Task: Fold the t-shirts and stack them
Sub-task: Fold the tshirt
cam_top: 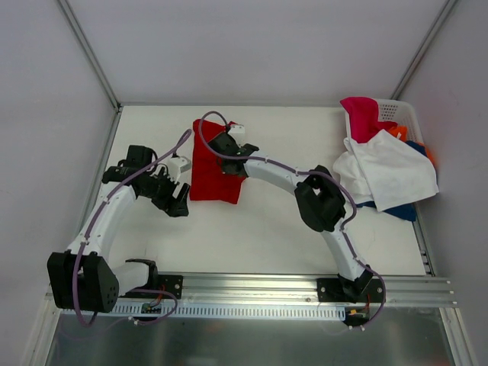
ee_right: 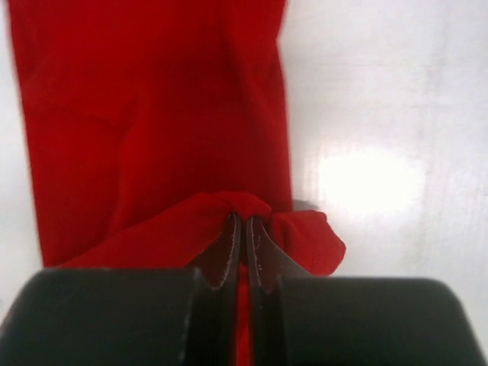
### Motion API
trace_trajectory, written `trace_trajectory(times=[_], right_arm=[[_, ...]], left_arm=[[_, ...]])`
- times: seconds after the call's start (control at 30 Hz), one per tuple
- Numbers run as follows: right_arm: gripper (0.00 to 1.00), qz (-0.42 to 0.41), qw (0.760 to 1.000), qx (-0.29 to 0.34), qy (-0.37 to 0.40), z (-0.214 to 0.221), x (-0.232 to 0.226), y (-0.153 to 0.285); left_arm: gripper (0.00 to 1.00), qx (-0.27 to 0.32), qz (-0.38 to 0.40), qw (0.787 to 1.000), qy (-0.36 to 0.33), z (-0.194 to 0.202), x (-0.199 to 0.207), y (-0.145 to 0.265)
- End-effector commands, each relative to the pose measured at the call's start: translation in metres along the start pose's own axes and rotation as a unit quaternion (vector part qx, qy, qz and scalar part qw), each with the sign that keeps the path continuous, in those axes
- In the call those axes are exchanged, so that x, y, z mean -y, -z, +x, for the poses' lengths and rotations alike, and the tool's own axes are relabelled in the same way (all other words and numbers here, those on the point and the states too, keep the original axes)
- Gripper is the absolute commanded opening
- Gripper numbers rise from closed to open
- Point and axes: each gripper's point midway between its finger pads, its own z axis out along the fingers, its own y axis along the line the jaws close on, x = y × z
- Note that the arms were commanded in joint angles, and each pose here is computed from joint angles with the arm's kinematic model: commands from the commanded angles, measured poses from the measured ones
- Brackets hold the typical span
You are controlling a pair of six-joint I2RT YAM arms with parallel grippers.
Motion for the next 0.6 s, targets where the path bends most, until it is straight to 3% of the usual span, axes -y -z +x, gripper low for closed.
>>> trace_trajectory(times=[0.0,0.13,0.2,0.23,0.27,0.57], right_arm=[[0.01,0.051,0.998,0.028,-0.02,-0.018,0.031,-0.006],[0.01,0.06,0.997,0.027,-0.034,-0.021,0.041,-0.015],[0.42,0.057,0.997,0.029,-0.037,-0.025,0.043,-0.017],[0.85,0.055,0.997,0.031,-0.04,-0.026,0.043,-0.017],[0.99,0.053,0.997,0.032,-0.039,-0.027,0.042,-0.017],[1.0,0.048,0.997,0.059,-0.013,-0.044,0.049,0.029]], left_arm=[[0.76,0.023,0.004,1.0,-0.016,0.004,0.006,0.008],[0.77,0.027,0.0,1.0,-0.014,0.013,0.008,0.009],[0.77,0.028,-0.002,1.0,-0.008,0.014,0.009,0.009],[0.77,0.03,-0.003,1.0,-0.007,0.013,0.01,0.01],[0.77,0.031,-0.001,1.0,-0.002,0.012,0.01,0.01],[0.77,0.063,-0.02,0.998,-0.005,-0.005,0.014,0.028]])
